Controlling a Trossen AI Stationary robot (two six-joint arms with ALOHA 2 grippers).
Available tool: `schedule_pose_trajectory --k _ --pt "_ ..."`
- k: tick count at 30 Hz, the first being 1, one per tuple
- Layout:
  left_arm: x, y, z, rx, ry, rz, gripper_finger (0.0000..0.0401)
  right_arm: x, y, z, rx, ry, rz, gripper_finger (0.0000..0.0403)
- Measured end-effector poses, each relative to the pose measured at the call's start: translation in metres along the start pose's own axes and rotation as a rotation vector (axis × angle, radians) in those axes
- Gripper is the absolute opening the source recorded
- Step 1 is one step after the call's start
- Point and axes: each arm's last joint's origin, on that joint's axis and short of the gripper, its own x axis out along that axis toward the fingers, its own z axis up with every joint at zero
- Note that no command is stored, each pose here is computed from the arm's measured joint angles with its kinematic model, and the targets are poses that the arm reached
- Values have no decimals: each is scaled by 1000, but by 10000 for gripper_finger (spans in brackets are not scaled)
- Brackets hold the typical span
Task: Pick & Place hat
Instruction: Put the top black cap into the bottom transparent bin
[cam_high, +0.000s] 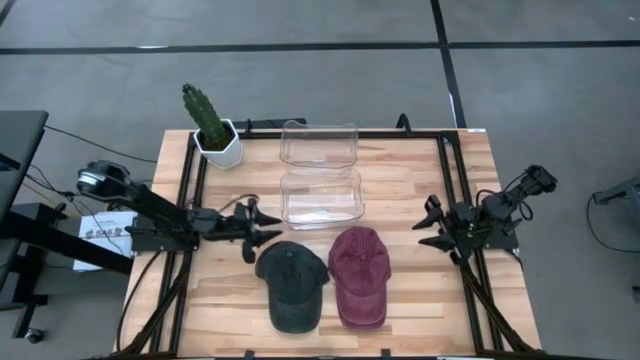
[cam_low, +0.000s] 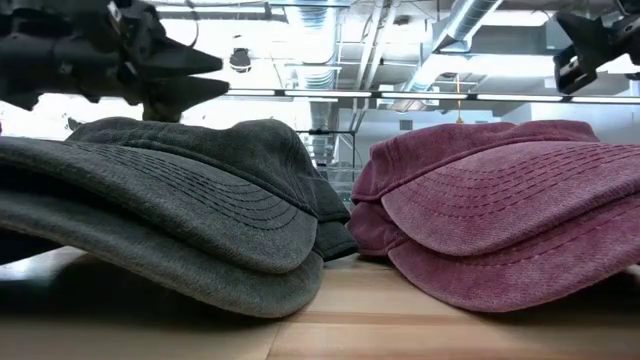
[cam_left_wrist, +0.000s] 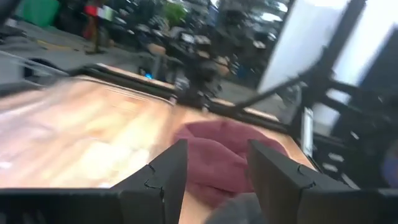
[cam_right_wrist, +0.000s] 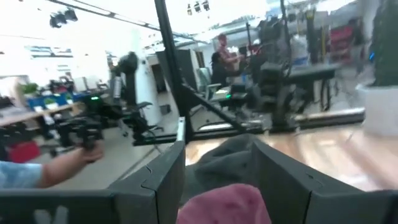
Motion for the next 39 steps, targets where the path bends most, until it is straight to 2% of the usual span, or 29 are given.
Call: schedule_pose_trajectory --k 5,9,16,22,25,29,33,39 --pt "40 -29 -5 117 42 -109 163 1 -3 -3 -60 35 -38 175" --pt "62 -45 -6 194 41 -139 163 3 -6 -6 -83 61 -76 175" --pt "60 -57 7 233 173 -28 163 7 -6 -11 -97 113 -92 175" --pt "45 -68 46 149 283 46 163 9 -7 -16 -112 175 -97 175" --pt "37 -70 55 76 345 71 163 10 -6 -17 -115 185 -98 175" --pt "32 -72 48 6 405 99 163 10 -7 -18 -125 189 -113 175" --pt "31 -73 37 -19 466 115 163 10 -11 -16 -171 175 -217 175" --pt "33 -73 30 -26 493 126 163 10 -12 -16 -71 164 -224 175"
